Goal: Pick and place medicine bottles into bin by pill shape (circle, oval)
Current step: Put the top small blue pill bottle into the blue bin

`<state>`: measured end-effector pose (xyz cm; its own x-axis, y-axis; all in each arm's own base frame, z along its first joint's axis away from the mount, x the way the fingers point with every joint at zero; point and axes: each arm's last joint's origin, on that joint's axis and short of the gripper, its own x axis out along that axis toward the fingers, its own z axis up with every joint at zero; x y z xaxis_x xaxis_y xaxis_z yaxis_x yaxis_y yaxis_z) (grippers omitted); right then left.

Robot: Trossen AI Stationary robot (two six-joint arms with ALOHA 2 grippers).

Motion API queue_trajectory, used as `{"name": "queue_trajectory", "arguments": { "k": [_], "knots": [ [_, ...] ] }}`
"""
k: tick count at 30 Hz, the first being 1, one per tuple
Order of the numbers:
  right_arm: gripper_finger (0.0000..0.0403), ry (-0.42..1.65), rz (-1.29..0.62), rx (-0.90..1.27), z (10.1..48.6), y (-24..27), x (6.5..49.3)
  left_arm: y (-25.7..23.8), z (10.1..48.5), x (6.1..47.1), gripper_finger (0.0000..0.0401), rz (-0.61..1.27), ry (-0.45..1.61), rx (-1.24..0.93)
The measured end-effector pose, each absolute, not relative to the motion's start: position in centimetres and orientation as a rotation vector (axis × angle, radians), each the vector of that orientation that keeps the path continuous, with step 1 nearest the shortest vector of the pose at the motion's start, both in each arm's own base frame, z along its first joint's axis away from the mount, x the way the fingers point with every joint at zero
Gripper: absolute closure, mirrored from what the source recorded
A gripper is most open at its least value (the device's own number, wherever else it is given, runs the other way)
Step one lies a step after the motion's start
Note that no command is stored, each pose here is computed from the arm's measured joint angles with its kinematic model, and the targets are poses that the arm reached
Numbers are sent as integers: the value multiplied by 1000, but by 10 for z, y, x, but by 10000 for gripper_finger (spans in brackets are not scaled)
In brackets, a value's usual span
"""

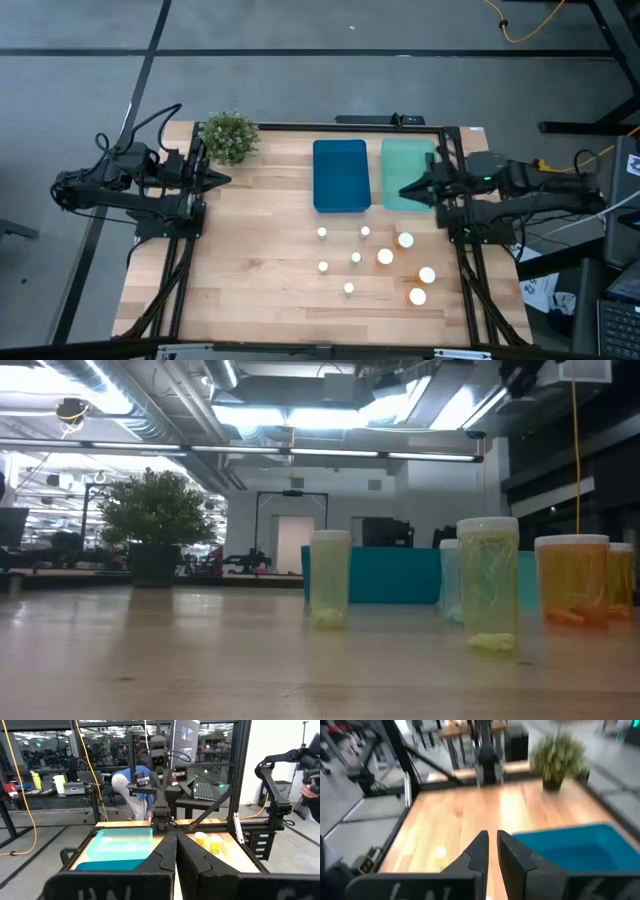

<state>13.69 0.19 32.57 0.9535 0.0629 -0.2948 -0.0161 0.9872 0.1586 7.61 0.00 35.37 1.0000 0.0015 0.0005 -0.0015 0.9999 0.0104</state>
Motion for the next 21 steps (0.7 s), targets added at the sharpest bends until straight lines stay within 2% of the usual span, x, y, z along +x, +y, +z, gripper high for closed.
{"name": "queue_trajectory", "arguments": {
  "k": [12, 21],
  "knots": [
    [360, 519, 30, 129, 296, 2, 178, 0, 354, 76, 401, 2, 0, 10],
    [360, 607, -110, -11, 282, -3, 193, 0, 354, 76, 401, 2, 0, 10]
  ]
}}
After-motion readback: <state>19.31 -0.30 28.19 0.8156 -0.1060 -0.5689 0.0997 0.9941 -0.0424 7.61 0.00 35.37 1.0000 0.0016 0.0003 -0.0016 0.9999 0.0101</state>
